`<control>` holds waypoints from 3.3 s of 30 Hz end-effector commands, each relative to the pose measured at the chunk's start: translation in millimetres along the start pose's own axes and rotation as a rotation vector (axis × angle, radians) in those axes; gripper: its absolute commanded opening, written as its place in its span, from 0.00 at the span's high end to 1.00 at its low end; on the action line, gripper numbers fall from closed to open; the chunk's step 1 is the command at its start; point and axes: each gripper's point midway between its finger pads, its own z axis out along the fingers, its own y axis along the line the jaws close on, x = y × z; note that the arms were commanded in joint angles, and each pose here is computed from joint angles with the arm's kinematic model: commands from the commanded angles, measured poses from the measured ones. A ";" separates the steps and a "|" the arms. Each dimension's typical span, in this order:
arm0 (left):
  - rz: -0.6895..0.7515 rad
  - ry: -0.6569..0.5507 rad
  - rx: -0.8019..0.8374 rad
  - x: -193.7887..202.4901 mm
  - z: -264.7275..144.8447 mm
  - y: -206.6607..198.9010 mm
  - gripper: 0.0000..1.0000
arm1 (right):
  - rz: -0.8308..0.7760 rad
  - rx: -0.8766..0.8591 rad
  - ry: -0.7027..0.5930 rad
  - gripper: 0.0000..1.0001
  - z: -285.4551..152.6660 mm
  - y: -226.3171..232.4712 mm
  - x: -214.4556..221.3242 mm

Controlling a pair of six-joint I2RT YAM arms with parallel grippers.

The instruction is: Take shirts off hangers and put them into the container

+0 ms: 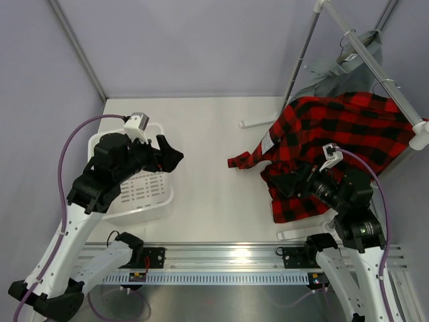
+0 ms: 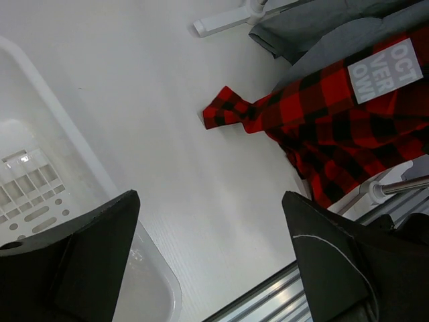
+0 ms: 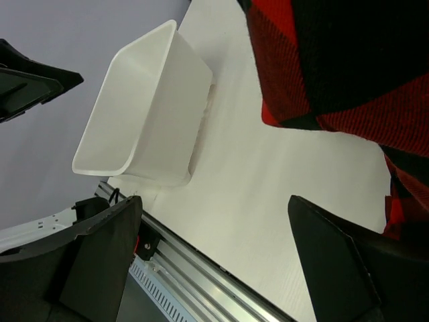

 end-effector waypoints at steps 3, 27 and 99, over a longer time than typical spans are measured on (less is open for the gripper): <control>0.102 -0.087 0.114 -30.5 2.2 -34.7 0.08 | -0.067 -0.119 0.005 0.00 -11.4 31.0 -6.0; 0.533 -0.238 0.577 -129.4 78.6 -218.9 0.09 | -0.134 0.172 0.310 0.00 92.3 -26.9 102.0; 0.606 -0.316 1.201 -82.4 154.1 -380.2 0.64 | -0.129 0.061 0.362 0.01 77.2 8.0 173.7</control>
